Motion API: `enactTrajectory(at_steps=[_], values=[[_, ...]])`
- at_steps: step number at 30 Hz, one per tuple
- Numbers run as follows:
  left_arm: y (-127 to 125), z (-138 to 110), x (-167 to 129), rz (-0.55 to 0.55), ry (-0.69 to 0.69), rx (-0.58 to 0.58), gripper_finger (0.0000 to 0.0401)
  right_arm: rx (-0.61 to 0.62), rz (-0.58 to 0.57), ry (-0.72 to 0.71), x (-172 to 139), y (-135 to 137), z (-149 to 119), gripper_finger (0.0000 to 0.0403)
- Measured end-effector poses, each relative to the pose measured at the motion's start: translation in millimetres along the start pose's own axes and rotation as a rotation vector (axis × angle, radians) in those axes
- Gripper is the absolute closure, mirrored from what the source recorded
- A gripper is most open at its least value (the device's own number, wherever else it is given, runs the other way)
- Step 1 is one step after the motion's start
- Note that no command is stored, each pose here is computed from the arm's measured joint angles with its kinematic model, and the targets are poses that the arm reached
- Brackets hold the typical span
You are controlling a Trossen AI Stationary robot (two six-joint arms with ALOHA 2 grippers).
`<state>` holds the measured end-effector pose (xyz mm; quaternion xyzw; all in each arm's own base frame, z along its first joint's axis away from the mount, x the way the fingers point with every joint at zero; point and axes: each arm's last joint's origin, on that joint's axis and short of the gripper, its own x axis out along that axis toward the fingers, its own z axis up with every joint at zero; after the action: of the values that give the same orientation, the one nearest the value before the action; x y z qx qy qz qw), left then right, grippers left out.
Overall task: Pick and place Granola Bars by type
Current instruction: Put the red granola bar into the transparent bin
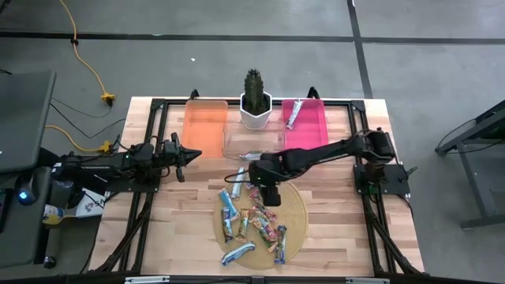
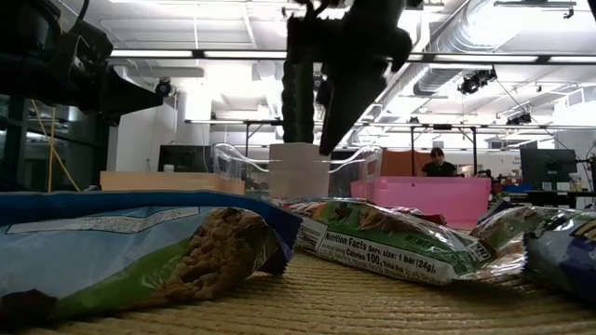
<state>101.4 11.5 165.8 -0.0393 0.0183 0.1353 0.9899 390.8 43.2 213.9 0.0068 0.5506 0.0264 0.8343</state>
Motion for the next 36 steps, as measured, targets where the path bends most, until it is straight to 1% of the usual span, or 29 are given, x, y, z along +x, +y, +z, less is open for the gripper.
enactTrajectory(at_steps=[3,7,16,22,31,36], values=[[0.0,-0.1,0.0,0.0,0.0,0.0,0.04,0.007,0.022,0.015,13.3,-4.5,0.6,0.0224],[0.0,0.1,0.0,0.0,0.0,0.0,0.04,0.027,0.018,0.045,24.4,-12.7,-0.9,0.0224],[0.0,0.0,0.0,0.0,0.0,0.0,0.04,0.069,0.012,0.054,33.6,-30.6,-0.9,0.0224],[0.0,-0.1,0.0,0.0,0.0,0.0,0.04,0.076,0.042,0.059,40.2,-32.5,-1.0,0.0224],[0.0,0.0,0.0,0.0,0.0,0.0,0.04,0.072,0.029,0.052,42.1,-34.9,-0.8,0.0224],[0.0,0.0,0.0,0.0,0.0,0.0,0.04,0.102,0.025,0.061,53.0,-37.0,-12.6,0.0224]])
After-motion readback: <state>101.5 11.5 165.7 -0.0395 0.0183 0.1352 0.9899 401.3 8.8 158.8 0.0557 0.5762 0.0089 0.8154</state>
